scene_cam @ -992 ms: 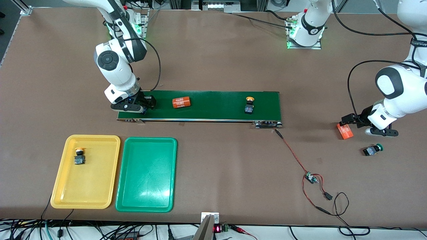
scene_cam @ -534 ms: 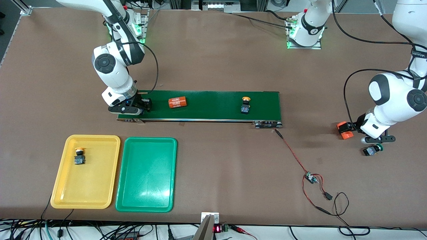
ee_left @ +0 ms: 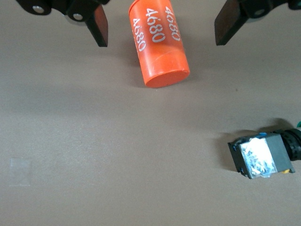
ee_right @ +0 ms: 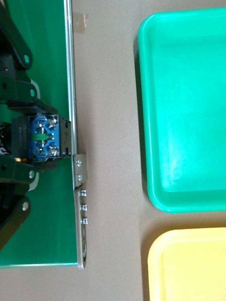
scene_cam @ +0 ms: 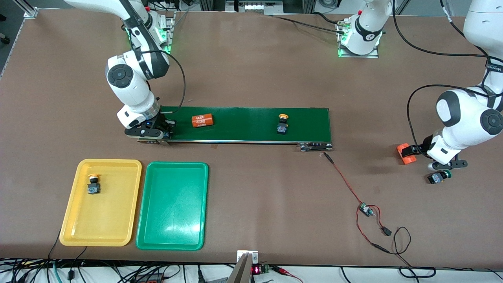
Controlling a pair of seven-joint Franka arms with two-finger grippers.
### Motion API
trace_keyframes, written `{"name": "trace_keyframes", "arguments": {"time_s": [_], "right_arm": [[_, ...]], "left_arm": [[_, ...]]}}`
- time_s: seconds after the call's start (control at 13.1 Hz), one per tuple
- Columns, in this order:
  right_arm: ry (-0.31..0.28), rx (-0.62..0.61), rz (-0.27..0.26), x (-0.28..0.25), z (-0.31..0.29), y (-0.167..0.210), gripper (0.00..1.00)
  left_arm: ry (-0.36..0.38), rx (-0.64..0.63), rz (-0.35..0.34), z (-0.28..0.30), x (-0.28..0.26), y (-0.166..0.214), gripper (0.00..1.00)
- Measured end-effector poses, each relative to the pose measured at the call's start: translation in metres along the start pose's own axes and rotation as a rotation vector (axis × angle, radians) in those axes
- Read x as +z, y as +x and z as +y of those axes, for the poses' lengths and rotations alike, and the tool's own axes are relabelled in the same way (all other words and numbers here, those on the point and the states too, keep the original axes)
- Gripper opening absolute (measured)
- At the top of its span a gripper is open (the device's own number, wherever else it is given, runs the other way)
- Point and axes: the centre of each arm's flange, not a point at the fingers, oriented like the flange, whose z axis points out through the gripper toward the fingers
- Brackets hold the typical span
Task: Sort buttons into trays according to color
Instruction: 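Drop the button into the green tray while the left gripper lifts the cell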
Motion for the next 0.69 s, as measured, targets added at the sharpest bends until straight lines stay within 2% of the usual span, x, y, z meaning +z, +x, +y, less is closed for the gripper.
{"name": "trace_keyframes", "arguments": {"time_s": [0.08, 0.31, 0.46, 0.69], "right_arm": [[-0.011, -0.015, 0.001, -0.017, -0.003, 0.017, 0.41], [-0.003, -0.072, 0.075, -0.075, -0.003, 0.078, 0.41], [0.009, -0.080, 0.088, -0.070, -0.003, 0.102, 0.41], [0.027, -0.112, 0.072, -0.030, -0.011, 0.133, 0.41]], "left_arm": [[0.000, 0.000, -0.001, 0.000, 0.000, 0.000, 1.00], [-0.001, -0.006, -0.012, 0.000, 0.001, -0.001, 1.00], [-0.002, -0.011, -0.027, 0.000, 0.002, -0.003, 1.00], [-0.004, -0.011, -0.041, 0.000, 0.008, -0.004, 1.00]]}}
